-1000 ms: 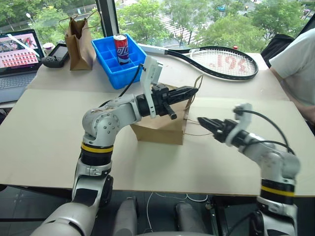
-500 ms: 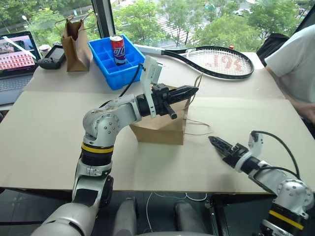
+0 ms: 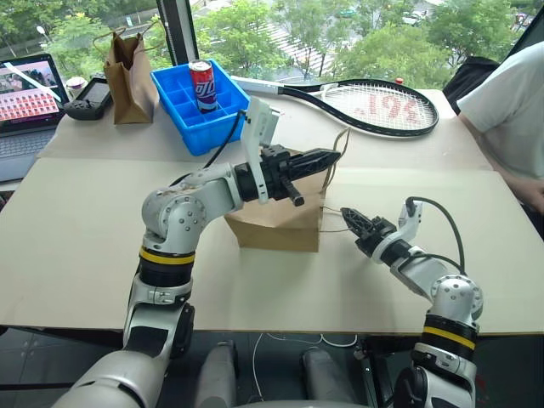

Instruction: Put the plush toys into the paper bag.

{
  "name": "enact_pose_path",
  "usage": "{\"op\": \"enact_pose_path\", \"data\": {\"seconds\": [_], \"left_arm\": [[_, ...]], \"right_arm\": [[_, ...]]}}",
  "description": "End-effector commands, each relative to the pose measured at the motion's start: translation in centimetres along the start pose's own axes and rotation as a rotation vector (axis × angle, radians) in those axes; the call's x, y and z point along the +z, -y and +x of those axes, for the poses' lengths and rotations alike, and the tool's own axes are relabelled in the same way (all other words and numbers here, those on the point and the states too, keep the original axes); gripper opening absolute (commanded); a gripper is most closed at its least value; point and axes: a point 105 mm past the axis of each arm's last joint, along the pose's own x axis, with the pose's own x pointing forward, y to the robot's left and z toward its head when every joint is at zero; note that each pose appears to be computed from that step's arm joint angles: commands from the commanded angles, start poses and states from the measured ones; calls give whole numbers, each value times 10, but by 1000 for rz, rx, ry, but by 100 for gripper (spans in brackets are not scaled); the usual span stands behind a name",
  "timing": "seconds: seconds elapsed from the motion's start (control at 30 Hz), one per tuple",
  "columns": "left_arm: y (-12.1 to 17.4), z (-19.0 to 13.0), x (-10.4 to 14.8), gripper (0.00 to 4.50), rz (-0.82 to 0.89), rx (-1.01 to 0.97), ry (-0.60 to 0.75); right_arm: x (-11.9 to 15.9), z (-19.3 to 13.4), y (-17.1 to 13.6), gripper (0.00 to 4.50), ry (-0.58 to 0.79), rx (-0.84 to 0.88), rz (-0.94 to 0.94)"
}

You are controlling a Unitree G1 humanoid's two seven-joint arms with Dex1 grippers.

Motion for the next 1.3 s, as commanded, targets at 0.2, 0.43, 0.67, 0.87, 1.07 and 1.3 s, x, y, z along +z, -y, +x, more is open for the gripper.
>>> {"op": "enact_pose_path", "data": {"seconds": [0.2, 0.43, 0.67, 0.87, 1.07, 1.3], "left_arm": [[-18, -18, 60, 0, 179, 102, 123], [-24, -26, 75, 0, 233, 138, 145], [-21, -31, 45, 0, 203, 126, 57], [-13, -40, 26, 0, 203, 68, -61], [-9, -50, 26, 183, 140, 22, -95], [-31, -90, 58, 442, 213, 113, -58]], "right_arm": [[46, -6, -143, 9, 40, 479, -374], [25, 9, -192, 9, -62, 564, -458], [17, 7, -157, 9, -153, 410, -476], [24, 2, -146, 9, -148, 346, -504], [28, 0, -142, 93, -141, 327, -476], [38, -17, -140, 332, -177, 312, -566]]}}
